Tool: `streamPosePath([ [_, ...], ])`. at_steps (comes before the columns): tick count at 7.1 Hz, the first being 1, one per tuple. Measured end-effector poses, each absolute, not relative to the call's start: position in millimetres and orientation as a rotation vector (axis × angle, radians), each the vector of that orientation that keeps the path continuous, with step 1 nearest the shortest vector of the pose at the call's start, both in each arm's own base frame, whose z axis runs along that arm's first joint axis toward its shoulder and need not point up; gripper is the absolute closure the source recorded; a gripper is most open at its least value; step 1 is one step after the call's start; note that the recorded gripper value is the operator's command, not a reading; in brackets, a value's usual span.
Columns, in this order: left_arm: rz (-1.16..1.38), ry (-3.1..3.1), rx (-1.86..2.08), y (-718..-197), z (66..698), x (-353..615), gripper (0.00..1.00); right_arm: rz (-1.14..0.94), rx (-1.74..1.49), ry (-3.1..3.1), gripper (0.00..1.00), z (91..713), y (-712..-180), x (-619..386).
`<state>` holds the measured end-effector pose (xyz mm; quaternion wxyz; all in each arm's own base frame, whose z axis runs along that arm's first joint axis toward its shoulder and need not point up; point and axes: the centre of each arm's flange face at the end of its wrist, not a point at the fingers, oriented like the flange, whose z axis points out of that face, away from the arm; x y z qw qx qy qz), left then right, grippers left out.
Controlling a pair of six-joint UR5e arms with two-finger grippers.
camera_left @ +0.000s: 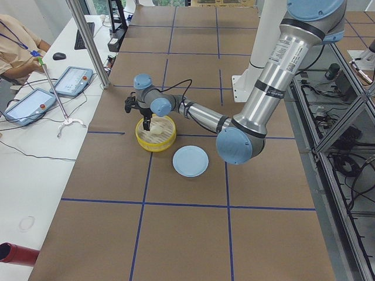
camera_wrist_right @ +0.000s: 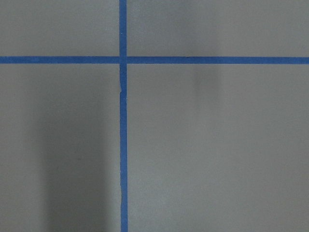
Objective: Place bun in steamer
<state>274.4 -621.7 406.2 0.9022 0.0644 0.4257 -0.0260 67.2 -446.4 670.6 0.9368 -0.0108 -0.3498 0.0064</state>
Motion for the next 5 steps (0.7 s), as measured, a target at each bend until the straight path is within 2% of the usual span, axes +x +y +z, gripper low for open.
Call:
streamPosePath([
  [2,0.007,0.849,0.219,-613.7,428.6,202.6,0.0,0.013,-0.022,-0.715,0.0,670.6,-446.3,67.2],
  [5,0.176,0.777,0.279,-559.2,547.2,53.9,0.0,0.013,-0.022,-0.715,0.0,670.6,-446.4,67.2],
])
